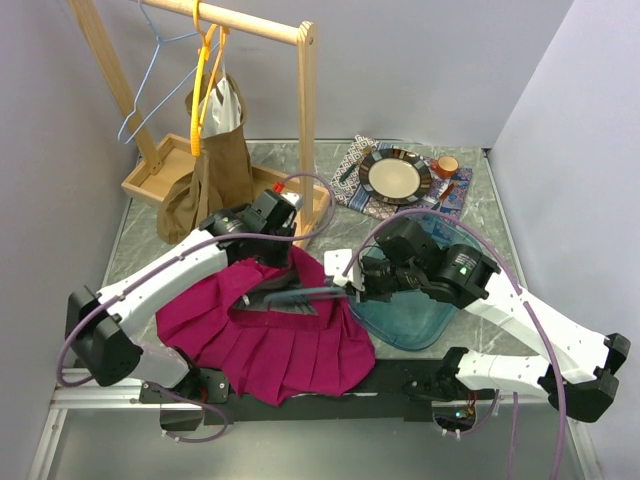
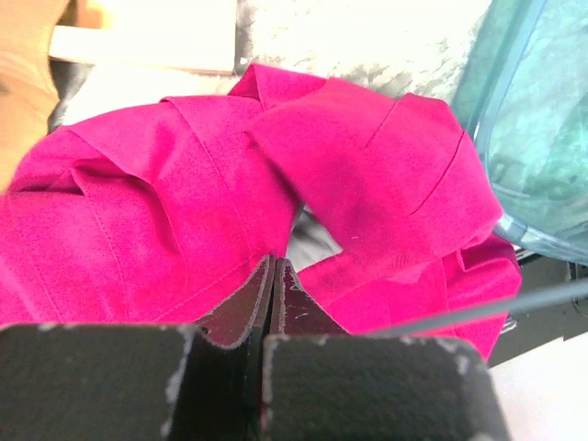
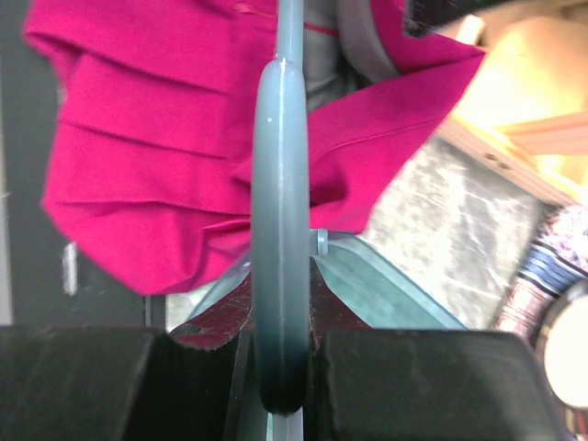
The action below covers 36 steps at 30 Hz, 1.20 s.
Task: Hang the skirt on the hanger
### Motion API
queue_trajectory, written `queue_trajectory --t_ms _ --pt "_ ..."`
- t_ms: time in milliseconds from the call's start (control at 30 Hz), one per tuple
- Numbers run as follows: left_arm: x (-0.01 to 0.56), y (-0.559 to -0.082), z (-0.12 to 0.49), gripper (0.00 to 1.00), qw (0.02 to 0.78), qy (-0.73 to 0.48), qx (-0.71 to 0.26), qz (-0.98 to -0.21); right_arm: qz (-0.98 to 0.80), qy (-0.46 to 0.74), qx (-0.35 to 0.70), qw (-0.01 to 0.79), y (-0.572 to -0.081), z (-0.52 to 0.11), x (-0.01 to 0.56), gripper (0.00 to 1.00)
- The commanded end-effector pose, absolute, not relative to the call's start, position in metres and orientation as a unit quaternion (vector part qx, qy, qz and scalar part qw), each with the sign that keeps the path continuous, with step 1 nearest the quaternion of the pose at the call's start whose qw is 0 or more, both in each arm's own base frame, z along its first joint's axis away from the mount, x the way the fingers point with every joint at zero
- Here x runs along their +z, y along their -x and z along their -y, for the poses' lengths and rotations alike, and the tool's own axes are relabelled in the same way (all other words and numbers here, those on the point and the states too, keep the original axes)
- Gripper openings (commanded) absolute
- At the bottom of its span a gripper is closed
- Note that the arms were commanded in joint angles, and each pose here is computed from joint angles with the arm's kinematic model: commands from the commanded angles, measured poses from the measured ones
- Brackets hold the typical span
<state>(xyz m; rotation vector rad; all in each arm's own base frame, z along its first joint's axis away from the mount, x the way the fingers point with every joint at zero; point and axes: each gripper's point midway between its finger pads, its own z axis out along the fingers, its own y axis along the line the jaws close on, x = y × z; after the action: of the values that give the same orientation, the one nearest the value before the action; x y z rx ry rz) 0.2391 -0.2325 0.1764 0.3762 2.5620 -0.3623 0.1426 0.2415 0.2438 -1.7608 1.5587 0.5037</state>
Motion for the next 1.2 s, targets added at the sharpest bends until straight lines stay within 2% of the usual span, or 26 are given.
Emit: queue_trajectory --t_ms 0,300,600,833,1000,1167 --pt "0.201 -0.238 0.225 0.01 0.282 -0.141 -0.137 -0.939 -0.615 0.649 0.168 0.415 -0.164 -0.250 0.271 0.00" --pt "0.253 -0.255 0.240 0.01 0.340 -0.128 -0.190 -0.912 -0.618 0.652 0.163 0.408 -0.161 -0.265 0.263 0.00" --pt "0.298 -0.258 0.244 0.01 0.383 -0.110 -0.249 -0.883 -0.646 0.595 0.141 0.457 -0.183 -0.291 0.272 0.00" --pt "0.319 -0.260 0.233 0.01 0.412 -0.079 -0.281 -0.863 -0.627 0.621 0.187 0.431 -0.159 -0.329 0.256 0.00" --pt "0.334 -0.262 0.222 0.01 0.432 -0.056 -0.311 -0.845 -0.608 0.649 0.182 0.418 -0.146 -0.349 0.241 0.00" --pt "0.345 -0.261 0.229 0.01 0.430 -0.051 -0.353 -0.829 -0.596 0.652 0.177 0.434 -0.146 -0.368 0.251 0.00"
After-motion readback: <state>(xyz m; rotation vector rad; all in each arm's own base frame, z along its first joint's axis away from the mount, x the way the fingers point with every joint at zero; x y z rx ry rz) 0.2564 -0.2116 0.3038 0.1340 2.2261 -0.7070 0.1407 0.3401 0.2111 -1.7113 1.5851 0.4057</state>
